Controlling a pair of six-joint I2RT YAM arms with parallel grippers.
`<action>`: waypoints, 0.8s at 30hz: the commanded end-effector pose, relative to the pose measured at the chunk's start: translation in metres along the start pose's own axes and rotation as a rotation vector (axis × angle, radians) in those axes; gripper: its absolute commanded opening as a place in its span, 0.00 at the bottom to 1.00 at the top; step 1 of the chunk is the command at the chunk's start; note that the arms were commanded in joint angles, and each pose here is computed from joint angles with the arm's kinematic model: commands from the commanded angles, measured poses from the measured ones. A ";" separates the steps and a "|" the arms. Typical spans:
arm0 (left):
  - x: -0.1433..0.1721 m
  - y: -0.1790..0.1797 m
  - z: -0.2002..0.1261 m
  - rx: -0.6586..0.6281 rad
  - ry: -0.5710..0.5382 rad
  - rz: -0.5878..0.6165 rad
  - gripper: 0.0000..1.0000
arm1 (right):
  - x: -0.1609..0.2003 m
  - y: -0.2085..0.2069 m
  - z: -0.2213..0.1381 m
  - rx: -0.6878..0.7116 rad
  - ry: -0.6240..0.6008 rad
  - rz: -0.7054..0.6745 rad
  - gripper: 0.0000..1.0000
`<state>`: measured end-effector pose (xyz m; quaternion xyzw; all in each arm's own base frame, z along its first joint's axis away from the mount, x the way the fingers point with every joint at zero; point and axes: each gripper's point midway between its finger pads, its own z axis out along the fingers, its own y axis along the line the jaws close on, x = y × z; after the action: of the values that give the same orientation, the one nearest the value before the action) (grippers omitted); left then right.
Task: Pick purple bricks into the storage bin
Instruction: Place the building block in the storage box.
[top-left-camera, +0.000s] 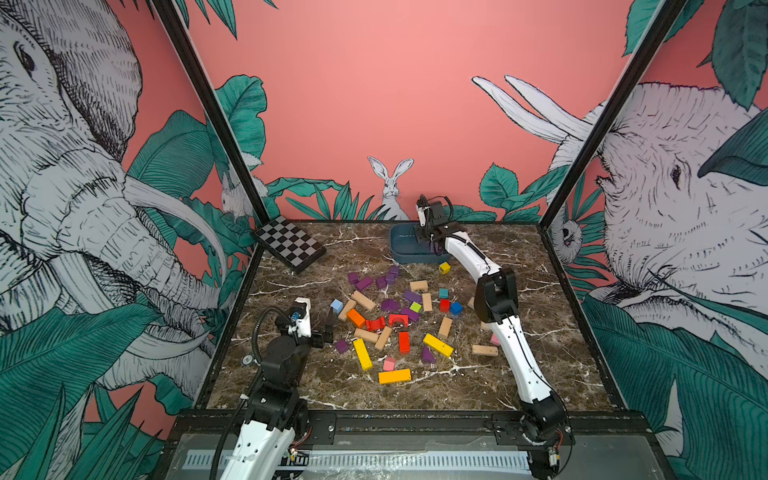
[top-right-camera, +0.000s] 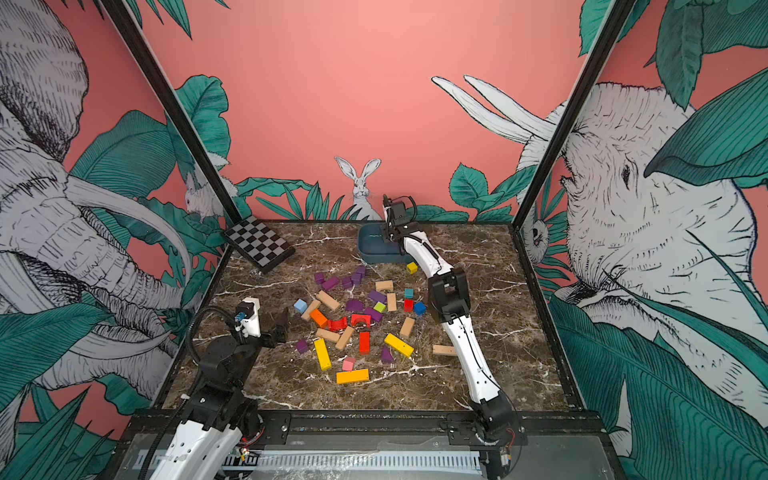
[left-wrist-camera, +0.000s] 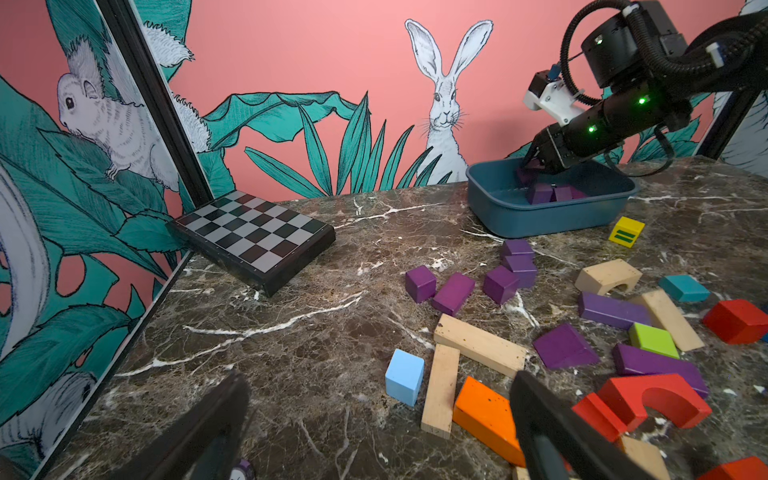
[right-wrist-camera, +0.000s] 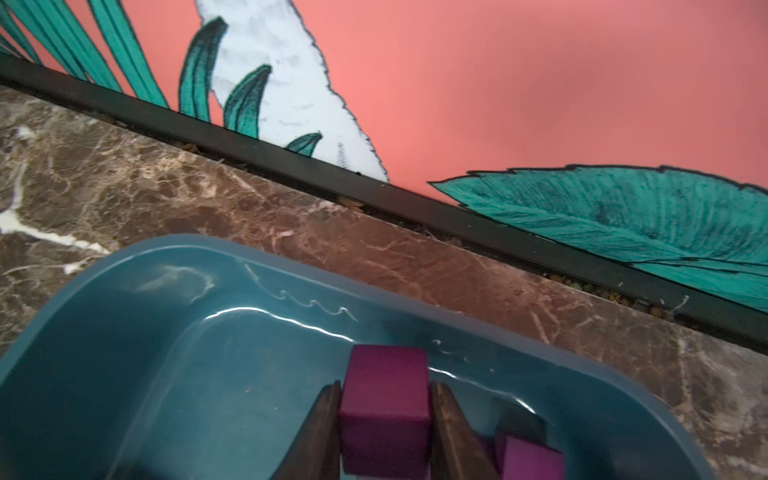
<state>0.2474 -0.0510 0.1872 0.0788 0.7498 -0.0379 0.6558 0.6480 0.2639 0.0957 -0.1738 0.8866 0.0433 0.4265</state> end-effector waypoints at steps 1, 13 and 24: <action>0.001 -0.002 0.000 0.007 -0.003 -0.003 0.99 | -0.006 0.000 0.004 -0.008 -0.028 -0.004 0.28; 0.001 -0.003 0.000 0.013 -0.001 -0.002 0.99 | -0.025 0.018 -0.003 -0.080 -0.094 -0.013 0.30; 0.001 -0.004 0.000 0.020 -0.003 0.000 0.99 | -0.015 0.024 0.006 -0.080 -0.092 0.018 0.31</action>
<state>0.2477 -0.0529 0.1853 0.0828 0.7521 -0.0412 0.6526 0.6465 0.2844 0.0812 -0.1886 0.8794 0.0792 0.4299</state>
